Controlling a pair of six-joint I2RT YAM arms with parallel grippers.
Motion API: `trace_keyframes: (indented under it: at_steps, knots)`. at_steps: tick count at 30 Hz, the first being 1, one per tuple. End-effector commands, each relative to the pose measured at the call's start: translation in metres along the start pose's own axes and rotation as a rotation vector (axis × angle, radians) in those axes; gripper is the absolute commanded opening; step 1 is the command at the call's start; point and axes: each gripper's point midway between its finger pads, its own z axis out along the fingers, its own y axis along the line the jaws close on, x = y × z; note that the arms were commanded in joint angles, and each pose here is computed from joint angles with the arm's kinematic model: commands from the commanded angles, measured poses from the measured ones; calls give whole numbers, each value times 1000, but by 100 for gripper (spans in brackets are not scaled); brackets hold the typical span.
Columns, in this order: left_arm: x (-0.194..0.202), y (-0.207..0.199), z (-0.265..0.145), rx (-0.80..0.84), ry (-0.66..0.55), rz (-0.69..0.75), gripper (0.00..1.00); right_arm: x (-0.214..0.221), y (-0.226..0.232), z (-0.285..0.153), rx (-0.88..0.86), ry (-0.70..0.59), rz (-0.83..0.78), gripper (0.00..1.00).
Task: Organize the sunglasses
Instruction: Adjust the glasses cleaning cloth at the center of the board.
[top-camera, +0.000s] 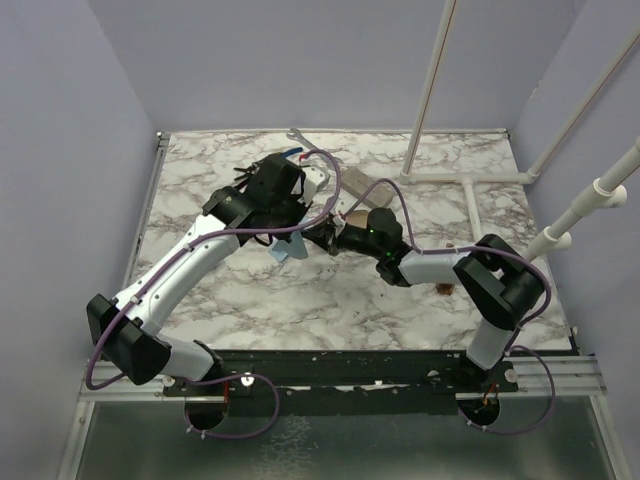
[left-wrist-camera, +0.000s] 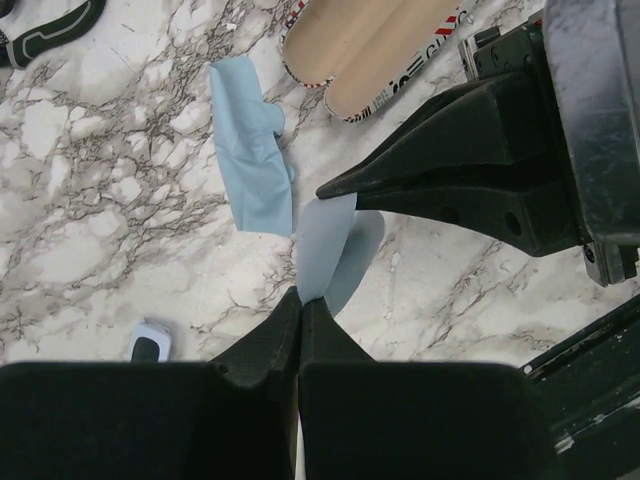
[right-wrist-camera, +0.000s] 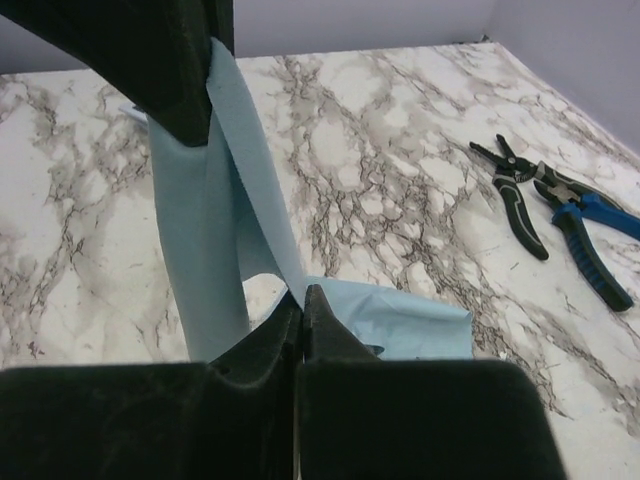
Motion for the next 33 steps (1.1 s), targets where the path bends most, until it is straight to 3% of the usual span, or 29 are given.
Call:
trace_keyframes:
  at_steps: [1,11,25,33]
  knots:
    - [7,3,-1,-13,-20,73,0,-5,-1,-11,17,48,-42,1]
    - [27,-22,34,140,-161,365,0,21,11,-55,50,275,-69,0]
    - [37,-41,80,202,-294,411,0,65,6,-81,147,557,64,1]
    - [35,-50,82,255,-398,418,0,75,26,-90,74,687,194,1]
